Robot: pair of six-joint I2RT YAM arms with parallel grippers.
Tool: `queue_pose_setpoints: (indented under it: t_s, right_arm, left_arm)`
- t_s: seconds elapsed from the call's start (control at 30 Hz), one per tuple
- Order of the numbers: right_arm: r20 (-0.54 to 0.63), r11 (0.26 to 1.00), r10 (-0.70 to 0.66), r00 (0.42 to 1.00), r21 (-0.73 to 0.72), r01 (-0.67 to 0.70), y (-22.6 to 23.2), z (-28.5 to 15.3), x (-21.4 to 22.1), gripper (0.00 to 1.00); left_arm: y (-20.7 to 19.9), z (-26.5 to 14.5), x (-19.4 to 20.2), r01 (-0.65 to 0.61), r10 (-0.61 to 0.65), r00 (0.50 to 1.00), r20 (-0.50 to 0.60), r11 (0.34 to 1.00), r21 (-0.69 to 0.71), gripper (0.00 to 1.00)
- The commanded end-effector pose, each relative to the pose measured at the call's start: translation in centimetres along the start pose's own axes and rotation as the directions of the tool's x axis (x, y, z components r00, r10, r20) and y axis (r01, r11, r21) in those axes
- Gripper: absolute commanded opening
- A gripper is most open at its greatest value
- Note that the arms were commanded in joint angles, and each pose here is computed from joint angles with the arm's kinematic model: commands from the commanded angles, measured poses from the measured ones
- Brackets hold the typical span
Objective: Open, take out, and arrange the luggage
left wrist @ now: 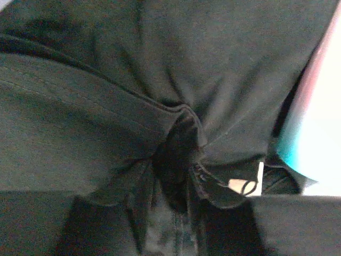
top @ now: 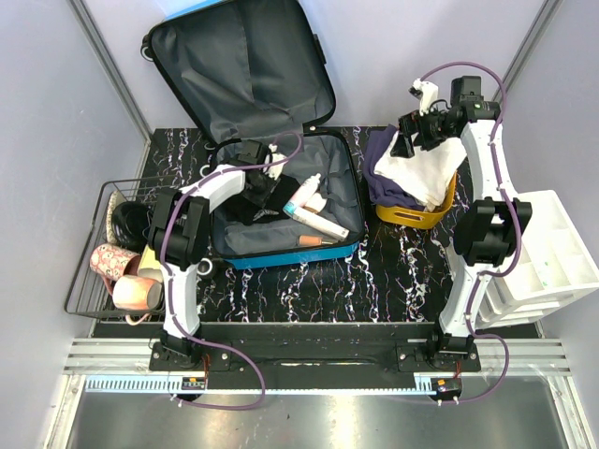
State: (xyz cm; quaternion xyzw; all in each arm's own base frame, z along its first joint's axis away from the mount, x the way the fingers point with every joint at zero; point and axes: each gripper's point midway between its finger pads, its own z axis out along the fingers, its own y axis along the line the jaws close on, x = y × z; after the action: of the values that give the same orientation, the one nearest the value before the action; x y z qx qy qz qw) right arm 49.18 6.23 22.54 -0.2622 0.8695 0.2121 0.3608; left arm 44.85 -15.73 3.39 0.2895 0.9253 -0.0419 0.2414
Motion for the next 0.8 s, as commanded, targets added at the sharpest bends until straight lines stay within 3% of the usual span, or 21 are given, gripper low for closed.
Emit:
queue_pose_setpoints:
  t_s: [0.0, 0.07, 0.13, 0.37, 0.6, 0.63, 0.73, 0.77]
  right_arm:
    - [0.108, 0.999, -0.043, 0.993, -0.011, 0.045, 2.0, -2.4, -3.6, 1.00]
    - [0.121, 0.999, -0.046, 0.992, -0.020, 0.049, 2.3, -2.4, -4.0, 1.00]
    - [0.134, 0.997, -0.050, 0.990, -0.043, 0.056, 2.9, -2.4, -4.1, 1.00]
    - [0.203, 0.979, -0.127, 0.971, -0.129, 0.155, 7.1, -1.0, -5.0, 1.00]
    - [0.230, 0.948, -0.181, 0.956, -0.218, 0.232, 11.9, 1.0, -4.3, 1.00]
    - [0.232, 0.946, -0.189, 0.954, -0.219, 0.241, 12.2, 1.2, -4.3, 0.99]
    - [0.222, 0.945, -0.182, 0.958, -0.230, 0.233, 12.7, 1.8, -4.1, 1.00]
    - [0.218, 0.946, -0.176, 0.960, -0.231, 0.226, 12.7, 2.0, -4.1, 1.00]
  left_arm:
    - [2.0, 0.6, 2.9, 0.000, -0.007, 0.996, -0.089, 0.997, -0.079, 0.22]
    - [2.1, -0.6, 2.0, -0.006, 0.002, 0.999, -0.054, 0.997, -0.074, 0.07]
    - [2.1, -1.9, 0.8, -0.004, 0.004, 1.000, -0.001, 0.998, -0.060, 0.00]
    - [0.9, -9.6, -4.1, -0.084, 0.074, 0.970, 0.232, 0.996, 0.035, 0.00]
    - [0.4, -11.5, -4.2, -0.125, 0.104, 0.962, 0.253, 0.990, 0.068, 0.00]
    - [0.5, -11.0, -4.0, -0.133, 0.114, 0.964, 0.238, 0.989, 0.064, 0.09]
    - [-0.4, -9.9, -2.9, -0.158, 0.130, 0.974, 0.184, 0.976, 0.148, 0.70]
    - [-0.3, -10.1, -3.1, -0.173, 0.141, 0.971, 0.192, 0.971, 0.164, 0.78]
